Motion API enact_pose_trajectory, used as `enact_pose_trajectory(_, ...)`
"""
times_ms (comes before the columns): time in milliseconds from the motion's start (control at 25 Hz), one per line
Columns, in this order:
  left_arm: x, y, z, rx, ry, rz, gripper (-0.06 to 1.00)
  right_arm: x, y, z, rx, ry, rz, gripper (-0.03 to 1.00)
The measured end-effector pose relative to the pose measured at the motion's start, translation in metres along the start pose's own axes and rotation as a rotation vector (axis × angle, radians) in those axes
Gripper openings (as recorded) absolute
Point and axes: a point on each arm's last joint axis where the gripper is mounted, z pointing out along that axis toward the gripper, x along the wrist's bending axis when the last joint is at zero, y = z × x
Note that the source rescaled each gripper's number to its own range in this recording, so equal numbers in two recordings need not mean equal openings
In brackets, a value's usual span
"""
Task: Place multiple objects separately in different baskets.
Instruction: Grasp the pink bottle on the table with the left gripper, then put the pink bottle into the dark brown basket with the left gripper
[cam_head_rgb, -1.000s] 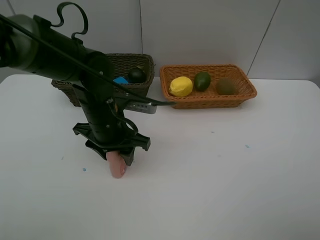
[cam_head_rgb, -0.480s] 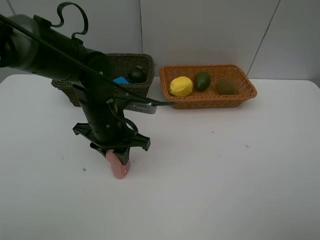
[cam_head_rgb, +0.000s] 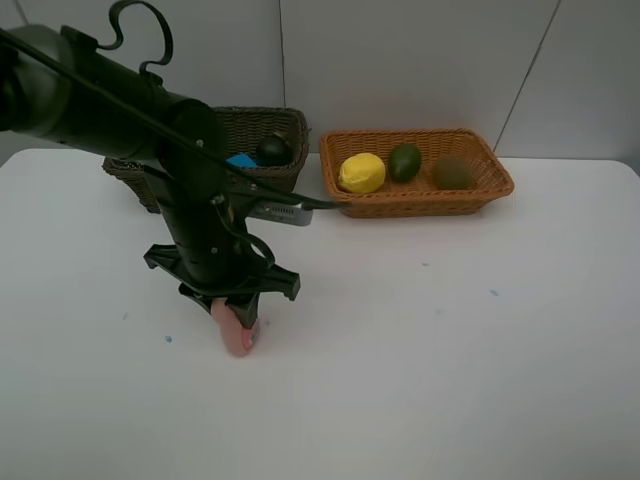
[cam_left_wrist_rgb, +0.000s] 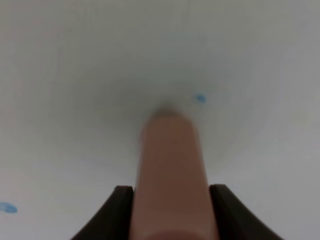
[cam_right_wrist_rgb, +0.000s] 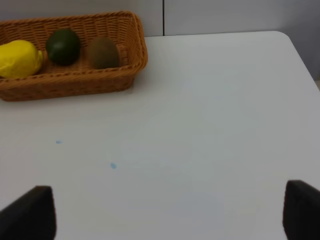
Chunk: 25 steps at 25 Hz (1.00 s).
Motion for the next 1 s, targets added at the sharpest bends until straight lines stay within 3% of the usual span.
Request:
enact_pose_trajectory(200,-0.003,0.006,-0.042,-0.087,-0.033,0.013,0.39,0.000,0.000,0.000,0.000,0.000,0.000,1.00)
enact_pose_trajectory(520,-0.004,0.044,-0.122,-0.273,0.035,0.081,0.39,0.000,0.000,0.000,0.000,0.000,0.000,1.00)
enact_pose_trajectory(760,0.011,0.068,-0.172,-0.402,0.091,0.056,0.39,0.000,0.000,0.000,0.000,0.000,0.000,1.00)
enact_pose_trajectory(1000,0.039,0.079,-0.188,-0.444,0.119,-0.018,0.39,0.000,0.000,0.000,0.000,0.000,0.000,1.00)
